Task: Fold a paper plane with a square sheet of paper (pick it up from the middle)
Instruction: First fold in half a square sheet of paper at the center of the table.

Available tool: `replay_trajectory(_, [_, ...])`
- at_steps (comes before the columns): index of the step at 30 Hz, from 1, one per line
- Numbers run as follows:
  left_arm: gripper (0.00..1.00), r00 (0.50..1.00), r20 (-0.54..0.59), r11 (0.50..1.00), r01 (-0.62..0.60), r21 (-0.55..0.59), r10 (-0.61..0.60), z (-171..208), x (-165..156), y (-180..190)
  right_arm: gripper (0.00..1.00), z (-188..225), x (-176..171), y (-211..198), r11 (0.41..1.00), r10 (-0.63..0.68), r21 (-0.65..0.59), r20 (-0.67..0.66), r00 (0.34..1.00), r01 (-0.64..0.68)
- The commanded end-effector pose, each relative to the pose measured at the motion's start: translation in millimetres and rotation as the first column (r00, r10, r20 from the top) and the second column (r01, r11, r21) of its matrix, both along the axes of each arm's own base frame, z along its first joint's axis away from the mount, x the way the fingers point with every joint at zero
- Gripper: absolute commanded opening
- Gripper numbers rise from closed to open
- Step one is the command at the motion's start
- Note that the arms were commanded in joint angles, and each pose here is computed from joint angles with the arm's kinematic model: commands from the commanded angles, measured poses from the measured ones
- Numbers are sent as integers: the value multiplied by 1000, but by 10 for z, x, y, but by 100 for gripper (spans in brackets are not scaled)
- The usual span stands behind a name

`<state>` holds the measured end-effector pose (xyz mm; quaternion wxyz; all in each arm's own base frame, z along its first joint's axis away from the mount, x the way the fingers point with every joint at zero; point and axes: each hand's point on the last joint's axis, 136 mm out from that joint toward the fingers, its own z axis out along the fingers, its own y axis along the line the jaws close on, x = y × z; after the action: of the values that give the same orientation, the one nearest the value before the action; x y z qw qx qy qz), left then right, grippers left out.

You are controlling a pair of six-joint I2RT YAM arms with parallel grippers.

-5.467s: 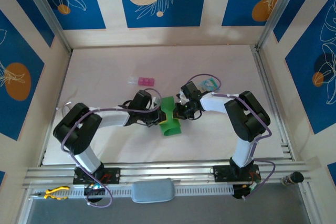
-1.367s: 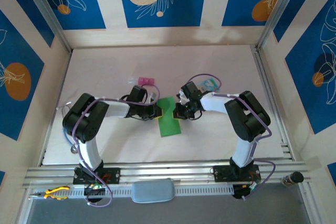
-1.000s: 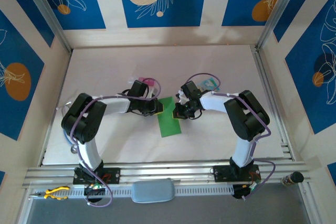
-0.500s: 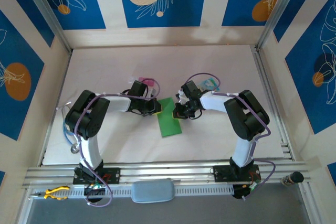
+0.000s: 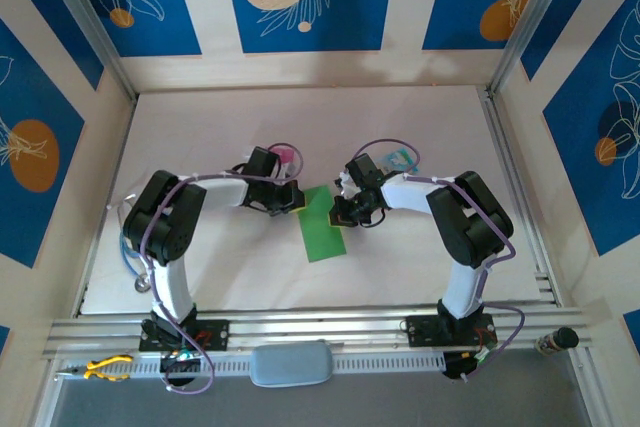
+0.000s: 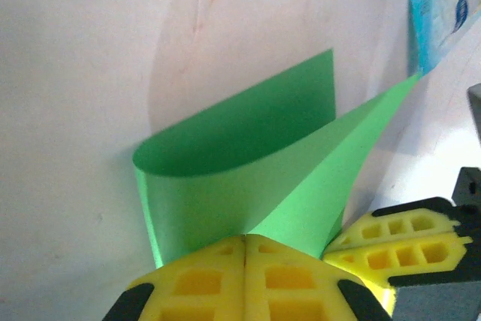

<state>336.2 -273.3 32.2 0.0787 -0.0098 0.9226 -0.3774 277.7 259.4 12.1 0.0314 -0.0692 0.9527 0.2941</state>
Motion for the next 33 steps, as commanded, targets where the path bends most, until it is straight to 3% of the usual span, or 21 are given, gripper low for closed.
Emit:
replay_trajectory(1, [0,1000,-4,1000,-15,14,15,-55,97,65,0,-525,-365,-478,973,-43,-232,-144,989,9])
replay_trajectory(11, [0,997,-63,991,-45,129,54,-445,9,282,0,-545,-396,-492,972,-43,-233,-151,988,7])
replay_trajectory(23, [0,999,9,999,-31,8,31,109,240,86,0,-538,-381,-499,972,-45,-234,-149,988,9])
replay_trajectory(28, [0,1000,-8,1000,-28,-8,28,31,261,44,0,-554,-384,-501,972,-45,-237,-152,987,8])
replay_trajectory(33, [0,998,-35,997,-52,64,54,-205,232,172,0,-561,-398,-511,971,-45,-239,-154,987,7])
